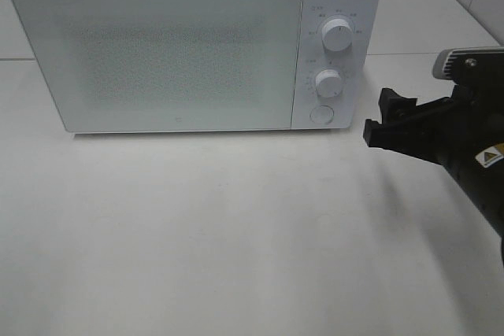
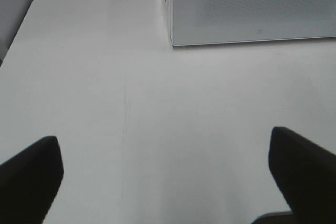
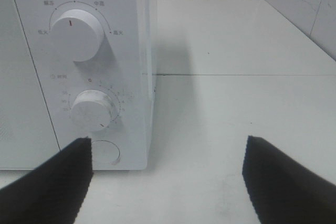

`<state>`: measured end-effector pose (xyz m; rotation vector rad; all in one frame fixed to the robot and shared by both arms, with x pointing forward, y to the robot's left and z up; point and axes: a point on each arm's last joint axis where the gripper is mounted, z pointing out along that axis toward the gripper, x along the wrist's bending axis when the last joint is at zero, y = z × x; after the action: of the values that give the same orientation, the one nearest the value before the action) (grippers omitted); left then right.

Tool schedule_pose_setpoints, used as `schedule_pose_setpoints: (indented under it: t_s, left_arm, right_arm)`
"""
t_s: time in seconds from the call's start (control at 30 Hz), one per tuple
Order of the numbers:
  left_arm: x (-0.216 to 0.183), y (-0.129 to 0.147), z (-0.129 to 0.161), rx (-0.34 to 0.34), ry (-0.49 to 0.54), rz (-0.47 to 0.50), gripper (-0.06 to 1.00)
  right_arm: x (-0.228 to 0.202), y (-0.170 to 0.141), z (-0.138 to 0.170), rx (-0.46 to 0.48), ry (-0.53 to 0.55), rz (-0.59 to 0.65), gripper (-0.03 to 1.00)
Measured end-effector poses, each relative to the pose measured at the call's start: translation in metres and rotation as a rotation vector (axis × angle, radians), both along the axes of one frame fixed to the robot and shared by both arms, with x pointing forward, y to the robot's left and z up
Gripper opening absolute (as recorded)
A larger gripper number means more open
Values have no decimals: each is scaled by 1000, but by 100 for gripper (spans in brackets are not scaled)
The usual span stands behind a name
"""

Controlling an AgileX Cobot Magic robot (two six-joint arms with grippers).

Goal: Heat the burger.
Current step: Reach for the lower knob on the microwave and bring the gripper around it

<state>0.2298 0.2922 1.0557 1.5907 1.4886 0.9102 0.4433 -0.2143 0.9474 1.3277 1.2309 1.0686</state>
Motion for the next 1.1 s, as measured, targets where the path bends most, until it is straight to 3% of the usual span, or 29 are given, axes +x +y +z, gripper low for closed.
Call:
schedule_pose_setpoints:
  t_s: [0.4, 1.1]
  left_arm:
    - [0, 0, 0, 0, 0, 0, 99]
    - [0, 0, 0, 1, 0, 1, 99]
  right_arm:
    - [24, 29, -4, 46, -2, -78, 76]
    - [60, 62, -38, 6, 39, -92, 74]
